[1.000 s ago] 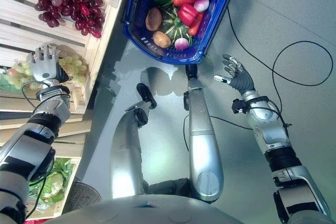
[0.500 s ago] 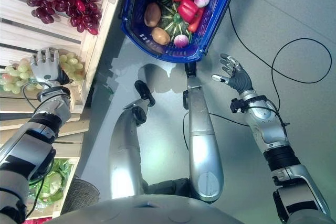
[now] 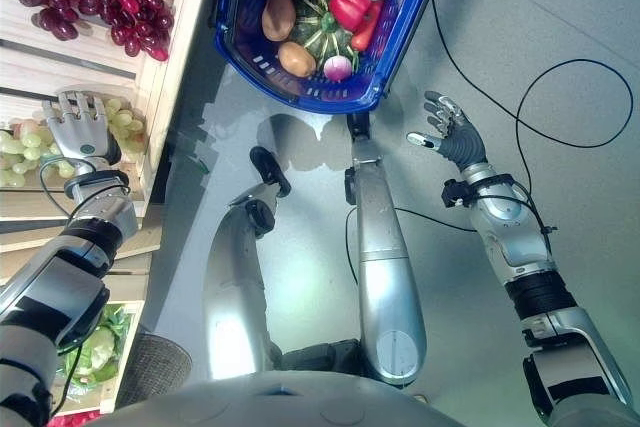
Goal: Pick up fruits and vegetables into the basket
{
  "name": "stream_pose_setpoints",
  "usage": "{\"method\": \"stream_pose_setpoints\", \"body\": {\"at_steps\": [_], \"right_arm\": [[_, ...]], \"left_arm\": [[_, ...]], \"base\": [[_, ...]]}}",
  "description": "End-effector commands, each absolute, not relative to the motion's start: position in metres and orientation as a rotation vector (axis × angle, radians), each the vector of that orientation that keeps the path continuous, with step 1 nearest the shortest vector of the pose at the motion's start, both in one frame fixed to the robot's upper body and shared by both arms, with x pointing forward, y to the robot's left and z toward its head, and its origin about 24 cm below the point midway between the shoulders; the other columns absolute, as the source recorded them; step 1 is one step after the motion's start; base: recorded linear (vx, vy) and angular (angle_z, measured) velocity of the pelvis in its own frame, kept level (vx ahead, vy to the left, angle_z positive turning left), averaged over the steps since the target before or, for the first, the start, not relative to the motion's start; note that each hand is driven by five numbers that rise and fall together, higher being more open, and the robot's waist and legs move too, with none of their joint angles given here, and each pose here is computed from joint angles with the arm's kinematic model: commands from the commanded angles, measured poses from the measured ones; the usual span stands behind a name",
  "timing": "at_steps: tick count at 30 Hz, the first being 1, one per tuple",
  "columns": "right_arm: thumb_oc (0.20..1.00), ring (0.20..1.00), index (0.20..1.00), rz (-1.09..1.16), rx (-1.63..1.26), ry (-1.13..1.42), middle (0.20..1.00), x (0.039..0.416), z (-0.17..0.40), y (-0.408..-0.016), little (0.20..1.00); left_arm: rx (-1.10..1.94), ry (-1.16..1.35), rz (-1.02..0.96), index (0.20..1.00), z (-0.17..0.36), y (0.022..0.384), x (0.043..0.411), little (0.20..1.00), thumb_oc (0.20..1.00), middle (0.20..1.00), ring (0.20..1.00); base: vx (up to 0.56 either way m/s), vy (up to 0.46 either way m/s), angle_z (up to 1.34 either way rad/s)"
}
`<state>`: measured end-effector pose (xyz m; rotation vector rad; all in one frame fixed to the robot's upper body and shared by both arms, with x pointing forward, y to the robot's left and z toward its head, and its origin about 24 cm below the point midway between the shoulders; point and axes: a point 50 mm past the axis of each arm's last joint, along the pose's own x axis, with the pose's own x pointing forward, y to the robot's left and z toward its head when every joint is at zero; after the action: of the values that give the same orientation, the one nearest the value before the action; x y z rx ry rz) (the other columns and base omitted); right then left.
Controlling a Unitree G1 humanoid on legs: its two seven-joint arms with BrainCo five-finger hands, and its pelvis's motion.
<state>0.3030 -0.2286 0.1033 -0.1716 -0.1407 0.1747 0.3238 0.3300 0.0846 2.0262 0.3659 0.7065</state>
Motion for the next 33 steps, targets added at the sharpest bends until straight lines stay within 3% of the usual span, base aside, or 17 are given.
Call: {"method": "stream_pose_setpoints", "body": {"at_steps": [1, 8, 9, 10, 27, 31, 33], "right_arm": [[1.0, 1.0, 1.0, 0.23, -0.104, -0.221, 1.0, 0.293, 0.109, -0.213, 1.0], [1.0, 1.0, 1.0, 0.238, -0.069, -0.248, 1.0, 0.293, 0.116, -0.212, 1.0], [1.0, 1.0, 1.0, 0.237, -0.057, -0.254, 1.0, 0.293, 0.117, -0.212, 1.0], [1.0, 1.0, 1.0, 0.234, -0.054, -0.258, 1.0, 0.292, 0.118, -0.213, 1.0], [1.0, 1.0, 1.0, 0.243, -0.079, -0.293, 1.0, 0.286, 0.126, -0.214, 1.0], [1.0, 1.0, 1.0, 0.242, -0.094, -0.29, 1.0, 0.284, 0.127, -0.215, 1.0], [1.0, 1.0, 1.0, 0.238, -0.119, -0.284, 1.0, 0.283, 0.126, -0.214, 1.0]], "left_arm": [[2.118, 0.671, 0.736, 1.0, 0.066, 0.373, 0.283, 1.0, 1.0, 1.0, 1.0], [2.221, 0.778, 0.726, 1.0, 0.065, 0.374, 0.277, 1.0, 1.0, 1.0, 1.0], [2.253, 0.816, 0.714, 0.561, 0.065, 0.374, 0.275, 0.561, 0.561, 0.561, 0.561], [2.264, 0.849, 0.702, 0.2, 0.064, 0.375, 0.274, 0.2, 0.2, 0.2, 0.2], [2.218, 0.833, 0.535, 0.2, 0.036, 0.371, 0.262, 0.2, 0.2, 0.2, 0.2], [1.97, 0.844, 0.545, 0.2, 0.021, 0.371, 0.255, 0.2, 0.2, 0.2, 0.2], [1.561, 0.884, 0.578, 0.2, 0.004, 0.369, 0.249, 0.2, 0.2, 0.2, 0.2]], "base": [[-0.02, -0.019, 0.06], [0.0, 0.0, 0.02], [0.0, 0.0, 0.0], [0.0, 0.0, 0.0], [0.0, 0.006, 0.0], [0.0, 0.016, 0.03], [0.0, 0.0, 0.0]]}}
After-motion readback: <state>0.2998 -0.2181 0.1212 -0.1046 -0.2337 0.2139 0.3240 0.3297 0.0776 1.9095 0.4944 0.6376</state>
